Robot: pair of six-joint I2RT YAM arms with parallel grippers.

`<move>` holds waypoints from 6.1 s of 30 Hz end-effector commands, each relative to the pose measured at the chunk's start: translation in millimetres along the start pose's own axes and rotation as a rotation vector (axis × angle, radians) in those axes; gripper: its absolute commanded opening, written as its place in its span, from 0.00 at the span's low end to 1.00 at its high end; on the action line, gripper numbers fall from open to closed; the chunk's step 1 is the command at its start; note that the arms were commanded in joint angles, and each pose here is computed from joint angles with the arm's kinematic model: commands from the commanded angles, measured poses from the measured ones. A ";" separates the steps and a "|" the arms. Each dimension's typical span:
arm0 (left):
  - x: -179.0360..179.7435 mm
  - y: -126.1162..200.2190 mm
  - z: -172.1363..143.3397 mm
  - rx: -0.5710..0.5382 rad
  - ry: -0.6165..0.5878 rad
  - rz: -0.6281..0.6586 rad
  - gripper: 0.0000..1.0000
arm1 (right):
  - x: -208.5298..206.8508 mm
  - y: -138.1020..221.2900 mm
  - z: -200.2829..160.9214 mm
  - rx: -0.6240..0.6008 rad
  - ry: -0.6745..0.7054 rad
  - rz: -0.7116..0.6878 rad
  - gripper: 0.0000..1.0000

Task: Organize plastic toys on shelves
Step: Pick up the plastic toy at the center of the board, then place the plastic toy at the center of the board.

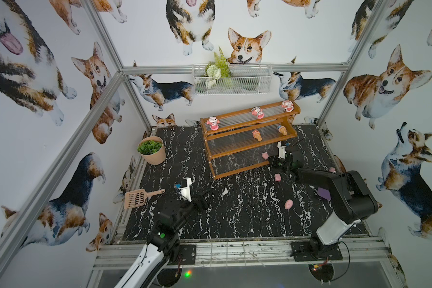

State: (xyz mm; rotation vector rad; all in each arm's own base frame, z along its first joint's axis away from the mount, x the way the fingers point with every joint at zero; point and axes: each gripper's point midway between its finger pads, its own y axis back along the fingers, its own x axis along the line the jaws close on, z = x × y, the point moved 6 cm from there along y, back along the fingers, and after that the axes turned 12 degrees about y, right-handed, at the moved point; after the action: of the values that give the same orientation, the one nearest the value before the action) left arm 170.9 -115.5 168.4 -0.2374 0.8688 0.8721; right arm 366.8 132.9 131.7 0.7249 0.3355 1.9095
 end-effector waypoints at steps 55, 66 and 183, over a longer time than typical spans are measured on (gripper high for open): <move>-39.0 -6.4 -52.3 0.207 0.043 -0.189 0.81 | -34.4 25.7 -77.5 0.340 -0.014 -0.270 0.33; -39.6 -10.2 -52.3 0.210 0.035 -0.186 0.81 | -24.8 39.0 -71.0 0.298 0.034 -0.220 0.15; -21.1 -130.1 -154.6 0.967 -1.364 0.884 0.09 | 14.9 161.0 -70.7 -0.108 -0.113 0.268 0.62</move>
State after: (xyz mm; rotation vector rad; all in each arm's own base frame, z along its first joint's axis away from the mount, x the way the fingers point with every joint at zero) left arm 177.7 -285.4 72.0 1.4961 -0.0429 1.0546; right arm 202.8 81.5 166.8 0.8206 0.0725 2.1068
